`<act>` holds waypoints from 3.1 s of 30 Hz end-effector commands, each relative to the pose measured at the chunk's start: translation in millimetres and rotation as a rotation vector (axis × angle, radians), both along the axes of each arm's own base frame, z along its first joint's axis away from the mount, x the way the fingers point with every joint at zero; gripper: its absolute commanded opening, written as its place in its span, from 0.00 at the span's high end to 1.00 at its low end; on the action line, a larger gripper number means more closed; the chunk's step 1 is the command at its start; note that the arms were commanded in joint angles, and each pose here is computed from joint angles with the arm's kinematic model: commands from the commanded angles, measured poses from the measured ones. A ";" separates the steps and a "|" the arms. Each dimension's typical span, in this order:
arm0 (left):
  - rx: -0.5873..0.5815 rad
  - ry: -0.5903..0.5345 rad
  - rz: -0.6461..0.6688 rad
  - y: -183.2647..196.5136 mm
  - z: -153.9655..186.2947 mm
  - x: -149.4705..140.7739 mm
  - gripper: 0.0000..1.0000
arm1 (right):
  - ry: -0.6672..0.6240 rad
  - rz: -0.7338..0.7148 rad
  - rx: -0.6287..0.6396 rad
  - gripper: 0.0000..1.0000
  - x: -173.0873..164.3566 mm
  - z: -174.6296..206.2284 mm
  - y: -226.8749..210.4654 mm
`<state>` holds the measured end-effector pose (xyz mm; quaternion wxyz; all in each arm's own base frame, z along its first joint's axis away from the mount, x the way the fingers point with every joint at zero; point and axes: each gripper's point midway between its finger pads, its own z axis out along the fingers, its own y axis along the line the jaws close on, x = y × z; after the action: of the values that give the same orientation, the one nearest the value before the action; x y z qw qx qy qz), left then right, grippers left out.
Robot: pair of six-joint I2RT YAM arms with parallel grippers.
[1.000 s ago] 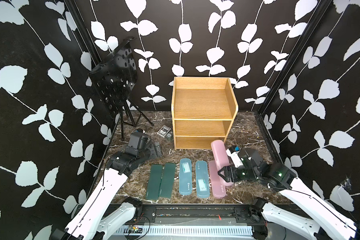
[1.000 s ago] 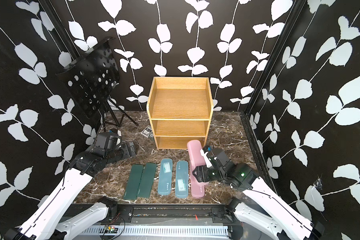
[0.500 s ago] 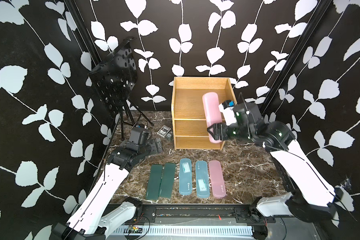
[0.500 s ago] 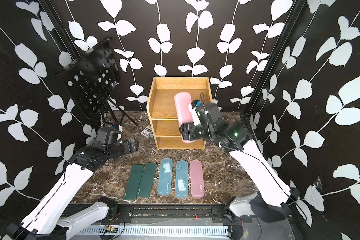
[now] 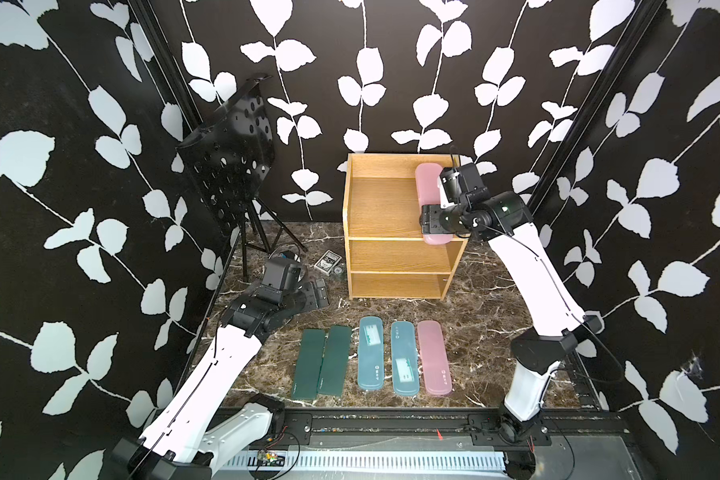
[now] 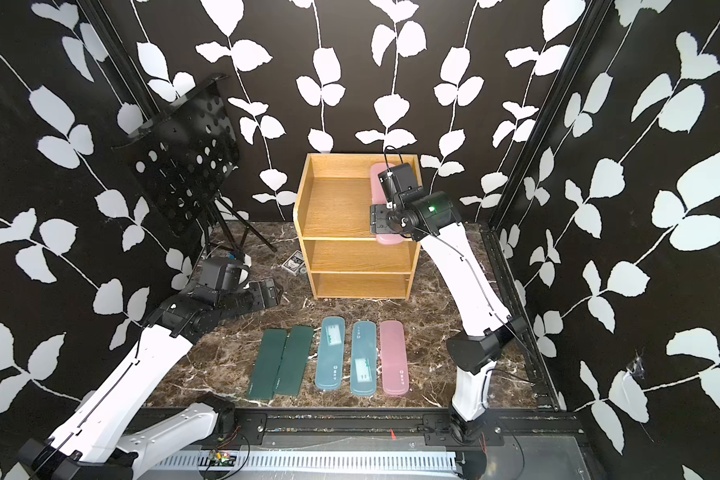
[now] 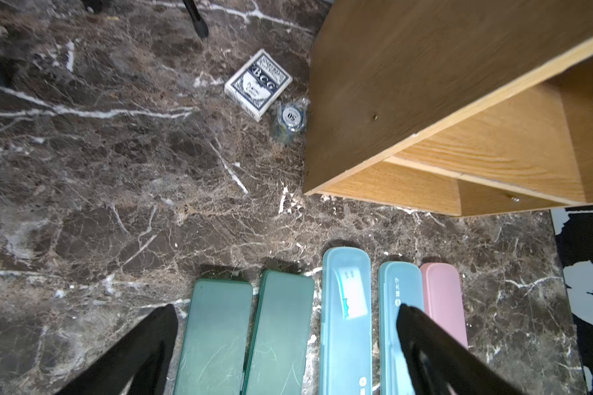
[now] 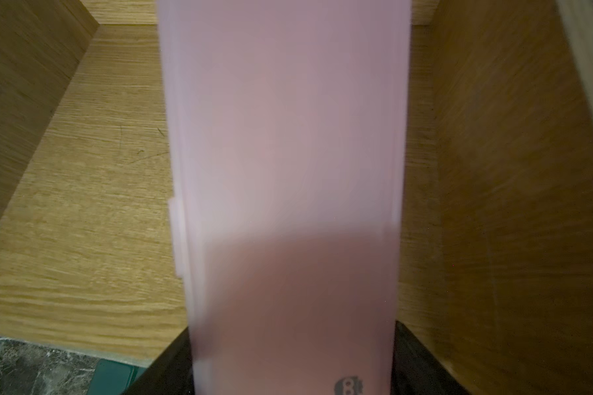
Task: Place the pencil cases on the shelf according to color
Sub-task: Place the pencil case on the shelf, then pick up the pencil case from the center of the board.
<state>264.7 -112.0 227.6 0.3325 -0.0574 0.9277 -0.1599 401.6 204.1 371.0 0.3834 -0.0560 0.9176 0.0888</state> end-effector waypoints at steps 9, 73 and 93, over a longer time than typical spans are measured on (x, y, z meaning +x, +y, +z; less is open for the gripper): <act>-0.031 0.020 0.012 2.2 -6.1 -14.2 0.01 | -0.114 0.002 0.108 0.10 10.5 45.4 4.8; -0.073 0.087 0.047 -14.6 -75.3 -13.2 0.01 | 0.572 -0.097 -0.241 0.14 -274.7 -389.3 -48.6; -0.062 -0.009 0.072 -6.4 -28.5 -7.1 0.01 | 0.256 0.286 0.173 0.46 -263.6 -210.0 16.9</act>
<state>258.0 -116.6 184.6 0.3325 -0.1021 0.9221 -0.1693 142.3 185.7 116.2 0.2231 -0.0807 0.9615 0.1384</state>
